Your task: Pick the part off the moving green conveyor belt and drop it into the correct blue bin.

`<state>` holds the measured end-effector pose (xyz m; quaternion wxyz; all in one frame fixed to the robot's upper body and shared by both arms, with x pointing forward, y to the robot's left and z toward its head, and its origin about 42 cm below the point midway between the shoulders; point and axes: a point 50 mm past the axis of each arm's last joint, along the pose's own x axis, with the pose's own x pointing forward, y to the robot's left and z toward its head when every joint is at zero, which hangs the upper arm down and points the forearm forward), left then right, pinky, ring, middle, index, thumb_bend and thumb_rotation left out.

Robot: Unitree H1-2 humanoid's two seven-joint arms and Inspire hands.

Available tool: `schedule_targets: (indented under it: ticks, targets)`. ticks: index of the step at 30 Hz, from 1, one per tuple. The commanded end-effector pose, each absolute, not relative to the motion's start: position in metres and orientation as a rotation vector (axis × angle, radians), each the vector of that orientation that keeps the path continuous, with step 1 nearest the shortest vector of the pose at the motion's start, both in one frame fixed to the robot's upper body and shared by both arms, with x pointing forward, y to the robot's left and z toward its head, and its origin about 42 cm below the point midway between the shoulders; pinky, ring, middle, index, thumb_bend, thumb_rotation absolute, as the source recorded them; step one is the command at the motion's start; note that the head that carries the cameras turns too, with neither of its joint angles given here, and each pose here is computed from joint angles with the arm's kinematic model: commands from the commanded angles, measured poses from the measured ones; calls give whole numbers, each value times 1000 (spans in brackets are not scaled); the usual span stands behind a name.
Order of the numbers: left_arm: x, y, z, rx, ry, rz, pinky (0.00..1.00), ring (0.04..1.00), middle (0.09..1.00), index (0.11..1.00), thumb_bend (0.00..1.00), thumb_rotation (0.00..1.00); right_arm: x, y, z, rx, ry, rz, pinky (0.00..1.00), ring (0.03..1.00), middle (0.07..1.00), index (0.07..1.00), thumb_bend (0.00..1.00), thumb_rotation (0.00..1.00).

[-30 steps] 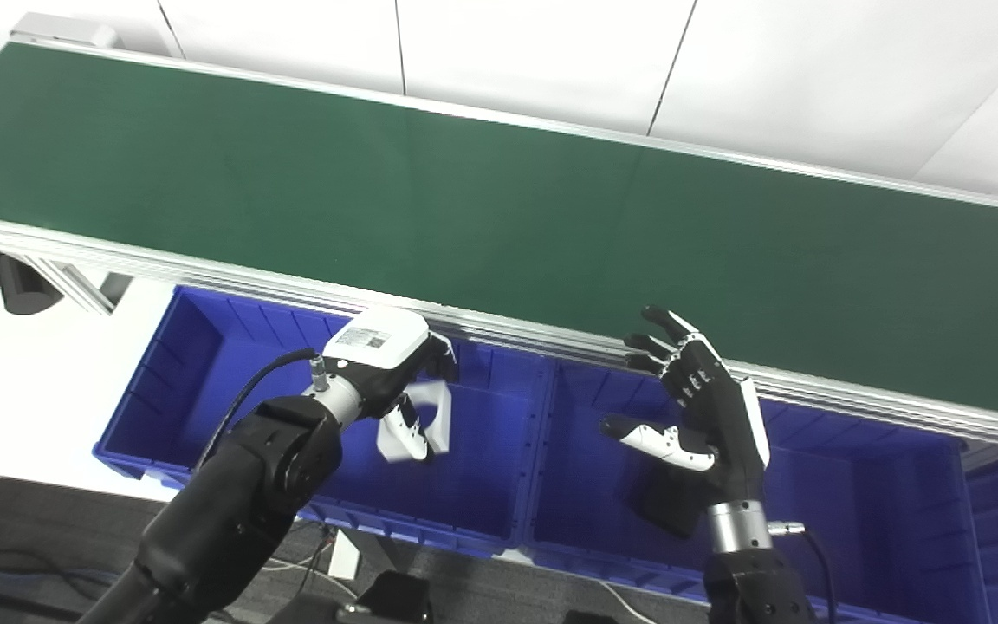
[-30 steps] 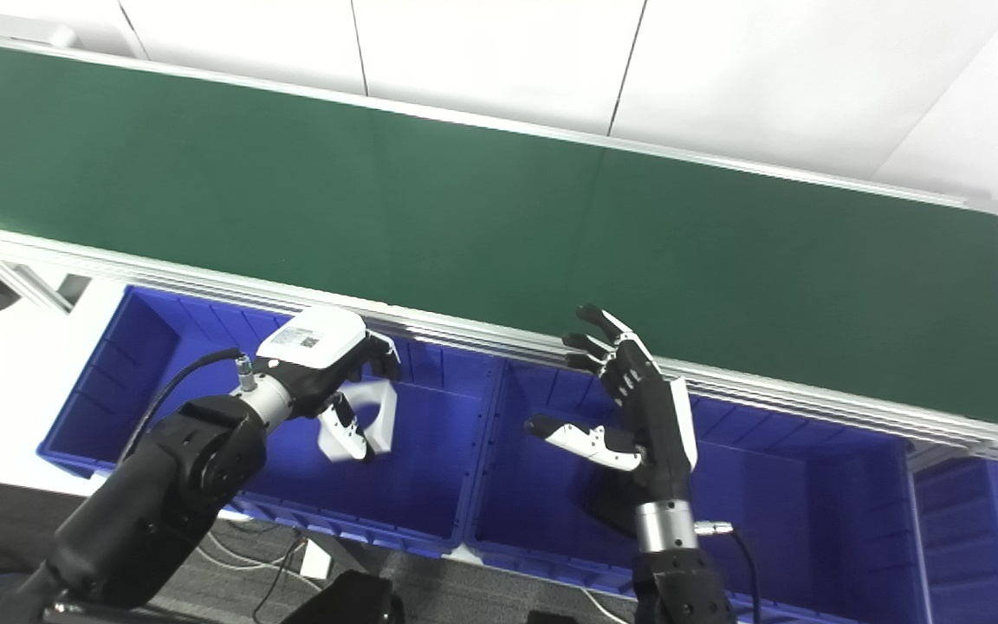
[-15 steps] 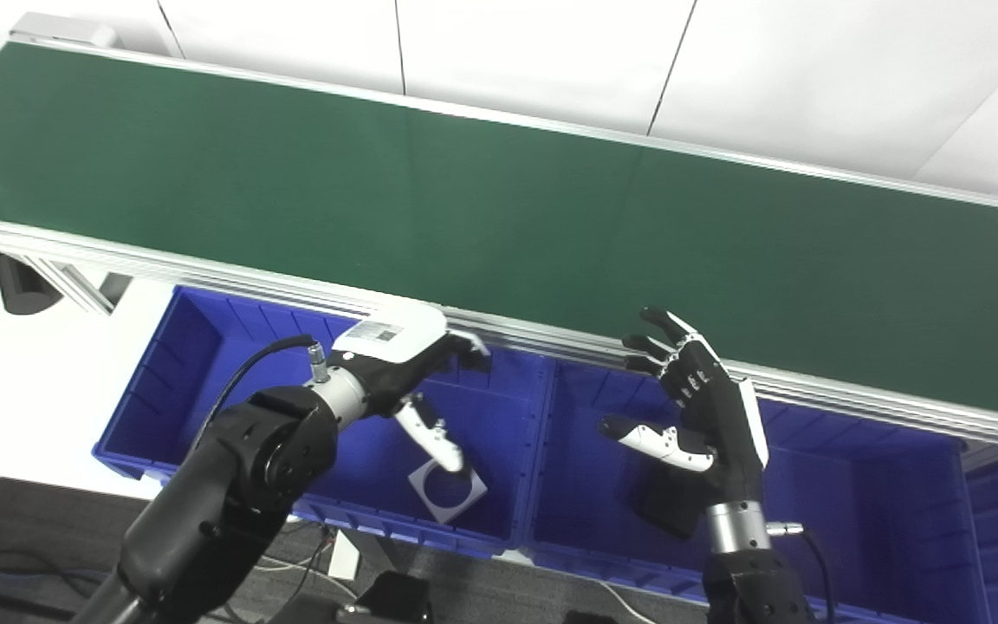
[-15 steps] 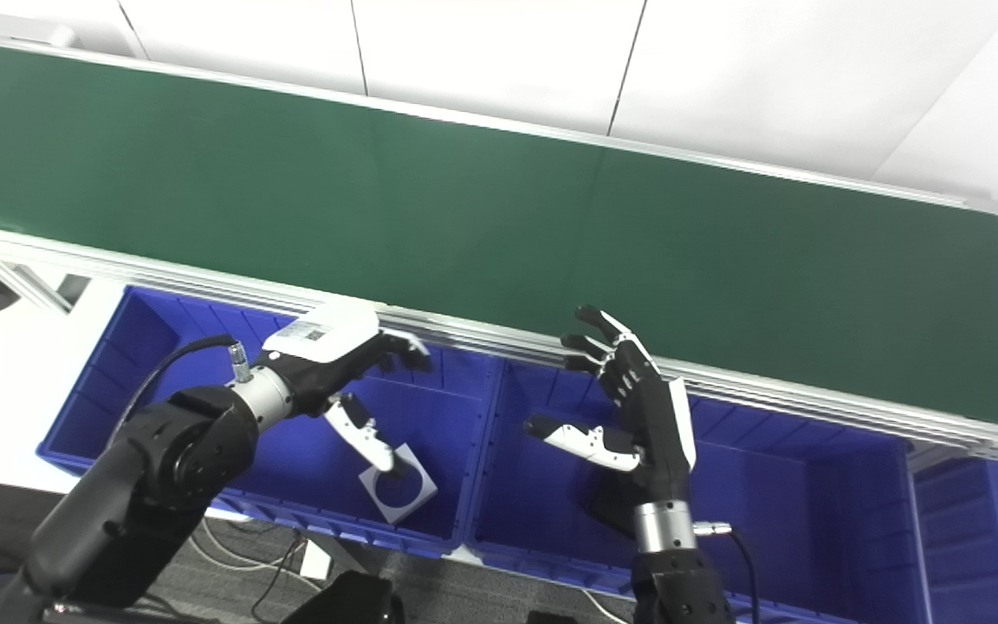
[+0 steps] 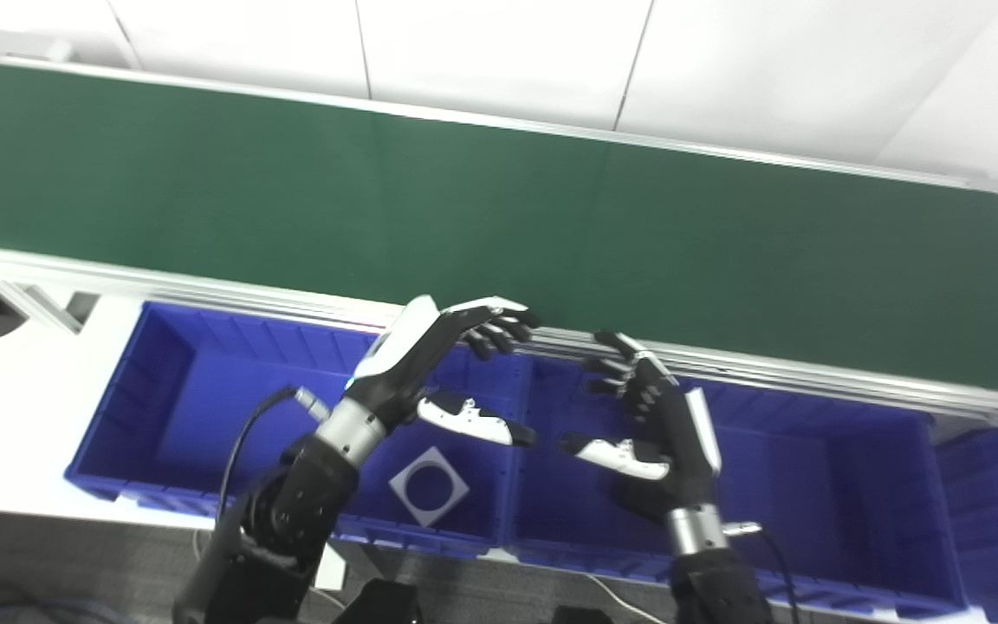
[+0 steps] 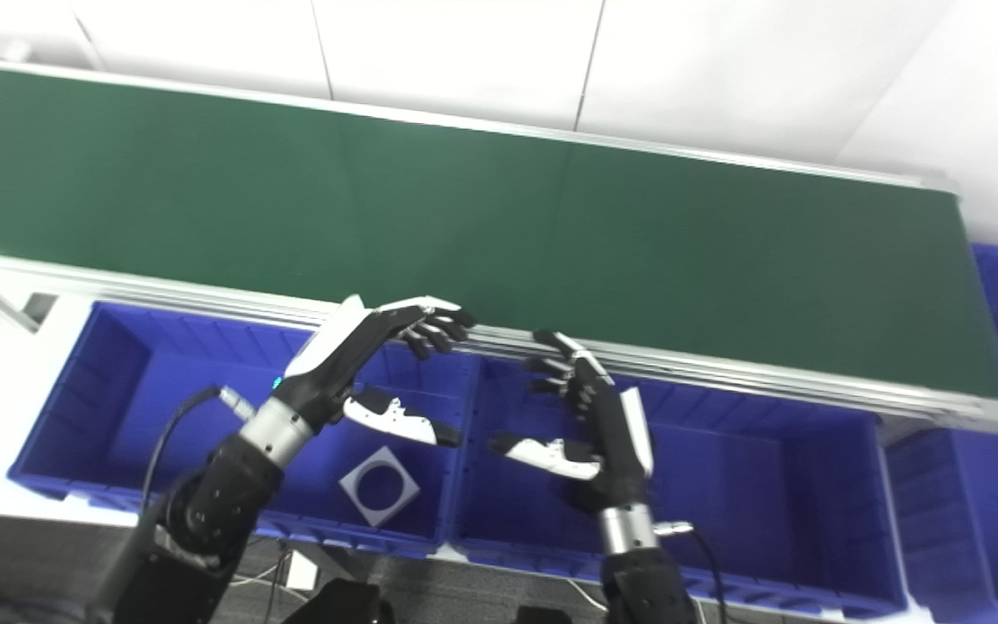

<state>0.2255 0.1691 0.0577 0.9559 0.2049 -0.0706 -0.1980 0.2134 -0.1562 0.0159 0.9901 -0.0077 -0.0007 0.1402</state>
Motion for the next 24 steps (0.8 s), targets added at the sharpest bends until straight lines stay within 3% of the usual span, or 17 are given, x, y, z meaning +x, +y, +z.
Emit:
schedule_targets:
  ticks: [1, 10, 24]
  targets:
    - [235, 172, 57, 355, -223, -346, 605, 714, 763, 755, 954, 356, 224, -146, 28, -12, -97, 286, 668, 745, 867, 797, 913, 244]
    - [239, 170, 24, 373, -141, -331, 683, 773, 802, 805, 950, 319, 223, -150, 22, -39, -77, 280, 681, 751, 879, 800, 887, 221]
    - [235, 161, 9, 414, -120, -337, 710, 786, 816, 803, 987, 411, 217, -166, 17, -27, -53, 268, 687, 767, 888, 798, 891, 251]
